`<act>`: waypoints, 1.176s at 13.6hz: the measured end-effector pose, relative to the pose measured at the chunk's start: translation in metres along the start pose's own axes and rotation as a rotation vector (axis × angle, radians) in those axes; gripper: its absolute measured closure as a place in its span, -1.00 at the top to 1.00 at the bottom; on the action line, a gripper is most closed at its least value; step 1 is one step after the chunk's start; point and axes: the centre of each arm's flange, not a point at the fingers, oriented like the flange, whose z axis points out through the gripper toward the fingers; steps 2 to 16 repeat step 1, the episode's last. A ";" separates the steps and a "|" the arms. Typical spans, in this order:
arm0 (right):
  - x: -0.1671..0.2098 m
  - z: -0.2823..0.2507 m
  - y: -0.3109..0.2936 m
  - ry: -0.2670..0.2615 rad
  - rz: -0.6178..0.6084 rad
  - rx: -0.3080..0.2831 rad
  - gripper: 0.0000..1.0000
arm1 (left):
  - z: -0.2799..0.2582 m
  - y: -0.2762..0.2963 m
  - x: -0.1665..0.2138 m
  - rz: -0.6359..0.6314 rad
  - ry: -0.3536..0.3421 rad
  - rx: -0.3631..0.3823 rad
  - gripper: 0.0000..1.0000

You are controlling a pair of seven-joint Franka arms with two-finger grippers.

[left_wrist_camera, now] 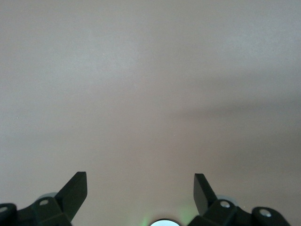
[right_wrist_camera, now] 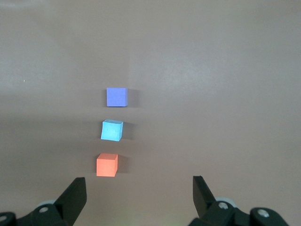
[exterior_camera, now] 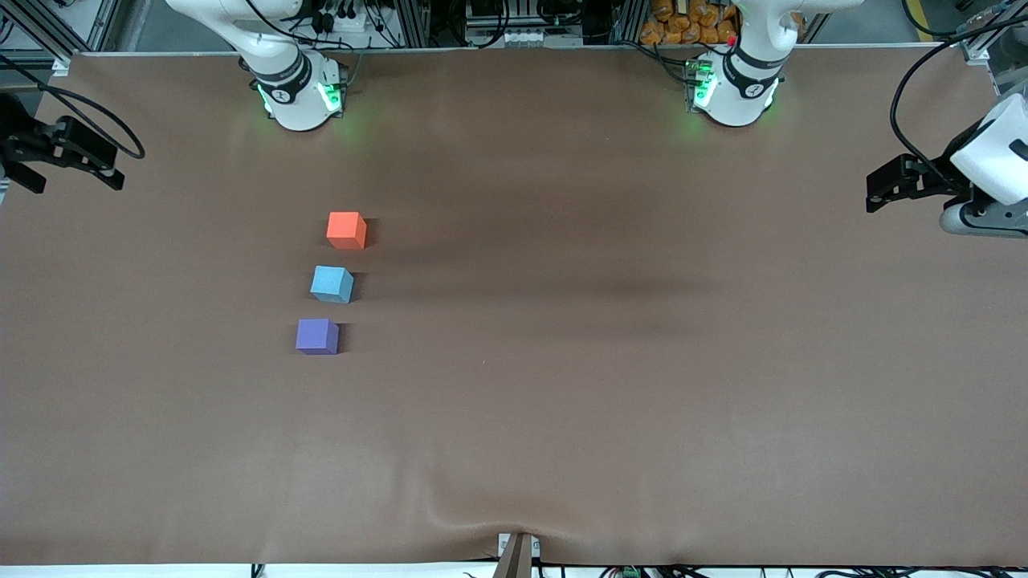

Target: Place blue block between orange and purple blocks

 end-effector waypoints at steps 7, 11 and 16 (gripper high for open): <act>0.000 0.000 0.001 -0.001 -0.001 0.000 1.00 | 0.000 0.000 0.000 0.000 0.000 0.000 1.00; 0.000 0.000 0.001 -0.001 -0.001 0.000 1.00 | 0.000 0.000 0.000 0.000 0.000 0.000 1.00; 0.000 0.000 0.001 -0.001 -0.001 0.000 1.00 | 0.000 0.000 0.000 0.000 0.000 0.000 1.00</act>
